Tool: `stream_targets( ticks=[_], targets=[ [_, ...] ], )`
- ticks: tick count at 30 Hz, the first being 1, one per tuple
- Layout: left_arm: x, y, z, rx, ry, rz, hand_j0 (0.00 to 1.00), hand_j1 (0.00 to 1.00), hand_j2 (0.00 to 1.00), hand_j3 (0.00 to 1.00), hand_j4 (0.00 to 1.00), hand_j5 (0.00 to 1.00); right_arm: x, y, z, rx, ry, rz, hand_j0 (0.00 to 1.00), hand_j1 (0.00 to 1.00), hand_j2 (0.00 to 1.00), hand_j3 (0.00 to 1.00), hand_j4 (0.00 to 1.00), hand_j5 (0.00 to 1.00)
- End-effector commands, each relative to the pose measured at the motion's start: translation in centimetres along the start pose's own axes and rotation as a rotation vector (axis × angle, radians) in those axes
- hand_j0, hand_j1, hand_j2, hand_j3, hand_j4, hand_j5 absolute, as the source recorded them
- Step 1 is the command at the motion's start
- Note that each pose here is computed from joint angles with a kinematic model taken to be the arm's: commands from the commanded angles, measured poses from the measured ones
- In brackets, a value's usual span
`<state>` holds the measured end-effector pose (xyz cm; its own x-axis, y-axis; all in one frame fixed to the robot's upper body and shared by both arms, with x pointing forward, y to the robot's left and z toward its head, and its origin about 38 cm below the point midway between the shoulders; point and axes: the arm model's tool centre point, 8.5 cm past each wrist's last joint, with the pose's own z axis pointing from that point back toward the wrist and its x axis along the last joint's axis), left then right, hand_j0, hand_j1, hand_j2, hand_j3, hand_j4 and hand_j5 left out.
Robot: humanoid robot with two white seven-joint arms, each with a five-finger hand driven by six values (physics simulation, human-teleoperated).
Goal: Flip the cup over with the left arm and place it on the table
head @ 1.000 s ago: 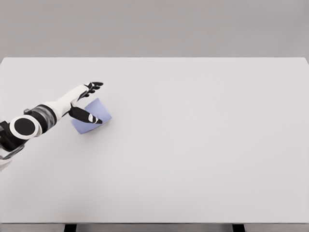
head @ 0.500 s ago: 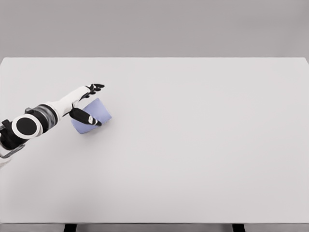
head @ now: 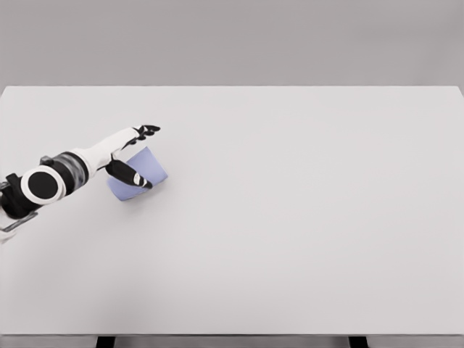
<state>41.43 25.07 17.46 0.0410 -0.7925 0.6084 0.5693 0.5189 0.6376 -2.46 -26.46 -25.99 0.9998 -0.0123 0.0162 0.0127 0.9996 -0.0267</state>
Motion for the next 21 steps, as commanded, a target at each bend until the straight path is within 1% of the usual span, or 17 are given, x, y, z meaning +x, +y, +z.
stream_targets(
  ticks=[1,7,11,14,16,21],
  targets=[
    [-0.29,-0.65,-0.09,-0.017,0.009,-0.011,1.00,1.00,1.00,1.00,1.00,1.00,0.00,0.00,0.00,0.000,-0.001,-0.001,1.00,1.00,1.00,1.00,1.00,1.00],
    [-0.18,-0.61,-0.12,-0.025,0.015,-0.035,1.00,1.00,1.00,1.00,1.00,1.00,0.00,0.00,0.00,0.000,-0.001,-0.001,1.00,1.00,1.00,1.00,1.00,1.00],
    [-0.46,-0.62,-0.02,-0.031,0.025,-0.046,1.00,1.00,1.00,1.00,1.00,1.00,0.00,0.00,0.00,0.000,0.000,-0.001,1.00,1.00,1.00,1.00,1.00,1.00],
    [-0.77,-0.21,0.14,-0.020,0.038,-0.056,1.00,1.00,1.00,1.00,1.00,1.00,-0.01,0.00,0.00,0.000,0.001,-0.001,1.00,1.00,1.00,1.00,1.00,1.00],
    [-0.57,-0.08,0.10,-0.016,0.036,-0.066,1.00,1.00,1.00,1.00,1.00,1.00,-0.01,0.00,0.00,0.000,0.001,0.001,1.00,1.00,1.00,1.00,1.00,1.00],
    [-0.29,0.13,0.11,-0.021,0.036,-0.053,1.00,1.00,1.00,1.00,1.00,1.00,-0.01,0.00,0.00,0.000,0.001,0.001,1.00,1.00,1.00,1.00,1.00,1.00]
  ],
)
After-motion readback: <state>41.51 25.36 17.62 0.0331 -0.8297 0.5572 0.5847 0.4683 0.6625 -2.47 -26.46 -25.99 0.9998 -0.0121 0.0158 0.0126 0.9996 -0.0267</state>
